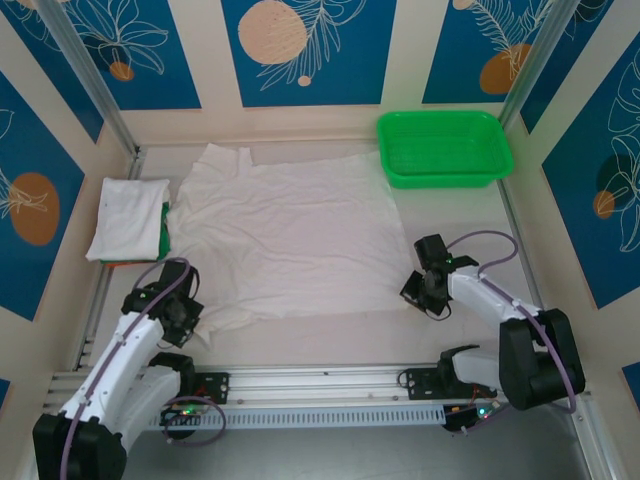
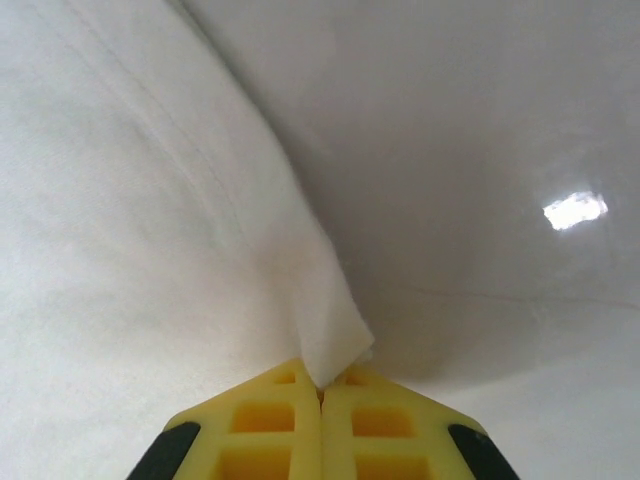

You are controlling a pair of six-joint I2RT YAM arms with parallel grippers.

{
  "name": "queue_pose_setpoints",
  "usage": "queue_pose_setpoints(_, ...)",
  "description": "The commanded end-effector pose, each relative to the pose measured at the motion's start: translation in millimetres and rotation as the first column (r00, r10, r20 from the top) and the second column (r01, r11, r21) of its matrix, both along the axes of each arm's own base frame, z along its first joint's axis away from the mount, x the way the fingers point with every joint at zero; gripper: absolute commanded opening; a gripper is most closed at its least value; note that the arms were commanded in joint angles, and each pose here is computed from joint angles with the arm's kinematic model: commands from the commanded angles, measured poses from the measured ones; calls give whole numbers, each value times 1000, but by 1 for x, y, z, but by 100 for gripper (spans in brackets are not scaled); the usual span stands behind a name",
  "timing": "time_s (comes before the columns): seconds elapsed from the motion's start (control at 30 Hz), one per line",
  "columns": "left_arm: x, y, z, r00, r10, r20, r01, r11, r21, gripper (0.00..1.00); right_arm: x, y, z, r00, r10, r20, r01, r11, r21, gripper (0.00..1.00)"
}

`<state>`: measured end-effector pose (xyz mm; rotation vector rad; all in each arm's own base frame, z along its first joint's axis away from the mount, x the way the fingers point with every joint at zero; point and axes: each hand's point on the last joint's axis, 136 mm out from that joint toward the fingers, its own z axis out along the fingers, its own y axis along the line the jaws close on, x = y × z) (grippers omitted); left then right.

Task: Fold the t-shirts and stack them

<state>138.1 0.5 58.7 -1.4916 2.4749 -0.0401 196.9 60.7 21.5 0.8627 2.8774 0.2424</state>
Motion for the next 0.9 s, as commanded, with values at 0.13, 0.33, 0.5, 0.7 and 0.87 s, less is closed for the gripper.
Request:
queue_pose_setpoints(0.13, -24, 18, 28, 998, -23, -59, 29, 994, 102, 0, -36, -16, 35, 994, -86, 71, 90, 994, -68, 0)
queue_pose_setpoints(0.33, -2, 25, 56, 999, -49, 20, 46, 986, 161, 0, -10, -17, 68, 972, -67, 227, 84, 994, -65, 0)
queue_pose_setpoints(0.5, 25, 30, 81, 993, -107, 49, 94, 971, 219, 0, 19, -16, 87, 957, -32, 290, 57, 995, -78, 0)
queue_pose_setpoints(0.7, 47, 29, 87, 987, -143, 76, 123, 967, 222, 0, 48, -8, 98, 936, 5, 351, 15, 998, -54, 0)
queue_pose_setpoints(0.87, 76, 30, 85, 980, -175, 94, 152, 965, 211, 0, 79, -4, 105, 927, 43, 372, -25, 998, -53, 0)
